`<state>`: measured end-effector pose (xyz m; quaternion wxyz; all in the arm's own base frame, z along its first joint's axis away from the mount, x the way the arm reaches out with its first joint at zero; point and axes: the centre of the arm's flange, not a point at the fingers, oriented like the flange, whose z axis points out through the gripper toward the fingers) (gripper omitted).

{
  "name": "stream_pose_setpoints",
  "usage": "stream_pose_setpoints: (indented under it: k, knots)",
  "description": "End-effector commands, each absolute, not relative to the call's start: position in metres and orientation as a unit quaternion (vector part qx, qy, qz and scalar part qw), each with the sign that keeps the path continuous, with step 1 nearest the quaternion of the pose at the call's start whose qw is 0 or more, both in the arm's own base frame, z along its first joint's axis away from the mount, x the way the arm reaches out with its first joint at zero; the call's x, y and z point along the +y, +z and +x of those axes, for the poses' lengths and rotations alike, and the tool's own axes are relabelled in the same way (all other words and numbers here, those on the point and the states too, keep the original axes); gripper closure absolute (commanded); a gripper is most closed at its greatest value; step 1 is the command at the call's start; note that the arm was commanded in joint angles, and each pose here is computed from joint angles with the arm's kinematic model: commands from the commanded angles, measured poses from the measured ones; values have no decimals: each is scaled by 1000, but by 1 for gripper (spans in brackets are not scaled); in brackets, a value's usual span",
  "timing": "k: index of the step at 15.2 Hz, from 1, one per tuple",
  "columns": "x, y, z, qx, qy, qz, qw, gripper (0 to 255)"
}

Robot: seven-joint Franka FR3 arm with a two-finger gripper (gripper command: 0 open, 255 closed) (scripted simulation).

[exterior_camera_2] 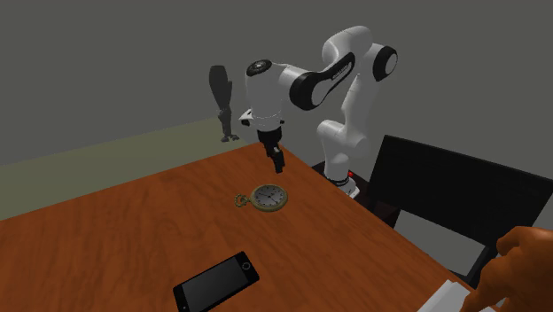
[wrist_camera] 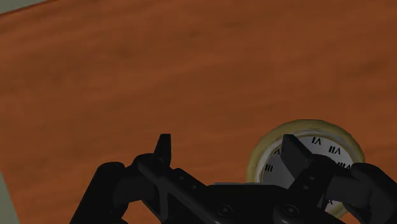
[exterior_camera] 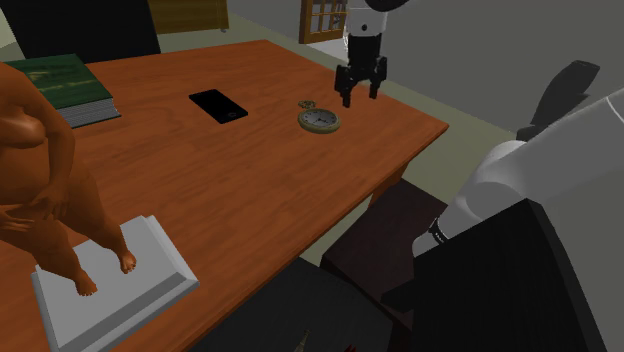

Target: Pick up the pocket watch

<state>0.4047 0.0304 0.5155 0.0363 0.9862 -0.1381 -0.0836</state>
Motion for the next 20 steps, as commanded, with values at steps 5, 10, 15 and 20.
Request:
stream_pose_setpoints:
  k: [5,10,15,20]
  knots:
    - [46,501,474,-183,-68,981,9,0]
    - [54,493,531,-220,-56,974,-13,0]
    - [54,467,531,-220,-56,974,-13,0]
    - [54,453,531,-220,-56,974,-13,0]
